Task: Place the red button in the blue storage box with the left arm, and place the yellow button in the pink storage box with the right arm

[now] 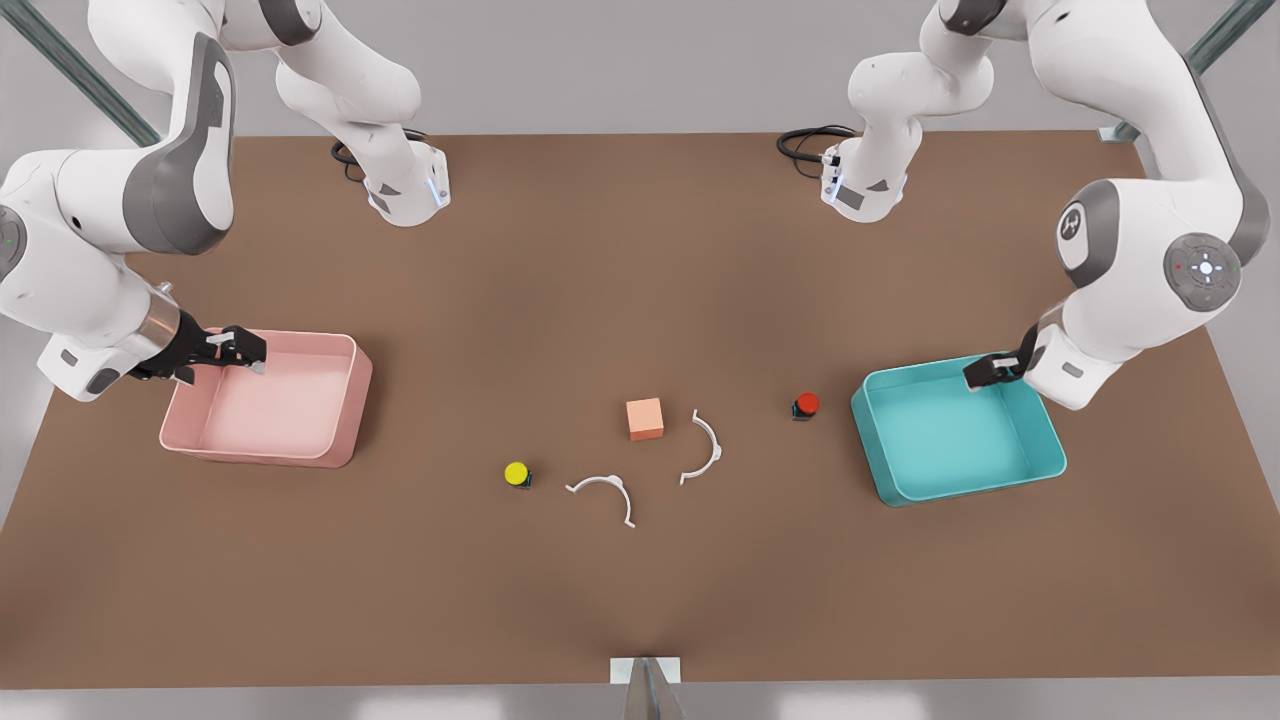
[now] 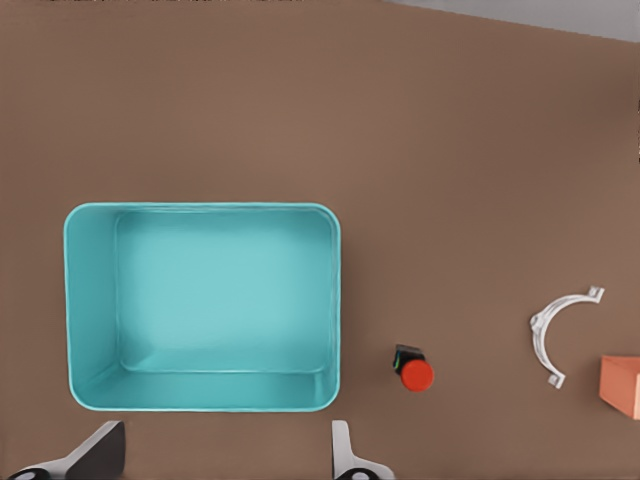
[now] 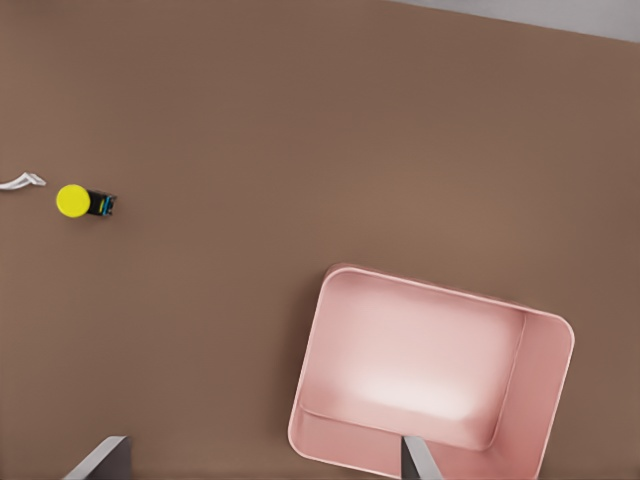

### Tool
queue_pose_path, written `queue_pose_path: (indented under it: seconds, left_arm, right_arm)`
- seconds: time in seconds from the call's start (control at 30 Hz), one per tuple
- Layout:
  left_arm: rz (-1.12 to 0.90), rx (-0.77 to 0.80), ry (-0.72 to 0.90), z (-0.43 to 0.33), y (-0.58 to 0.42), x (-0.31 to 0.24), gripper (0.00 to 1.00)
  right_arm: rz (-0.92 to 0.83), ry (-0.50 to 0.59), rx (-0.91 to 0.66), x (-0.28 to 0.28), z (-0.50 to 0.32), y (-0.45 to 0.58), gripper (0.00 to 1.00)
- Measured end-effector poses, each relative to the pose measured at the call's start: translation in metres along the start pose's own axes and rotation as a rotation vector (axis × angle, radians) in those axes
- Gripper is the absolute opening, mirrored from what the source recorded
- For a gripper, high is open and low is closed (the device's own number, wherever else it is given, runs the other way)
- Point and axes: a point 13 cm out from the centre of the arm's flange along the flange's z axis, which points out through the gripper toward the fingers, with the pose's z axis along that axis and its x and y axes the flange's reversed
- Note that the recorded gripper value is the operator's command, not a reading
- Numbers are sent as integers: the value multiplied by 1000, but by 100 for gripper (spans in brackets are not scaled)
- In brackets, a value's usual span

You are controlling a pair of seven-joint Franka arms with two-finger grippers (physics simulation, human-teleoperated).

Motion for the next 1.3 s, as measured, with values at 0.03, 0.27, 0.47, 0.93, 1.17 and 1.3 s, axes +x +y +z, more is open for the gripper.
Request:
queue_pose_path:
  seconds: [0.03,0.27,0.47,0.93,1.17,1.3]
  left_arm:
    - [13,0,-3,0,-1,-1,100]
    - [314,0,51,82,-156,21,100]
    - [380,-11,87,202,-169,64,100]
    - [404,55,-97,337,-165,76,100]
    - [410,57,-101,359,-159,86,94]
    - [416,59,-113,359,-160,85,69]
  right_arm:
    - [3,0,0,0,0,0,100]
    - [-69,56,-26,-52,88,50,100]
    - [-183,61,-38,-108,190,161,100]
    - [-184,1,-64,-111,376,288,100]
    - [-125,-85,-70,-131,397,287,95]
    - [-103,-112,-74,-136,402,288,75]
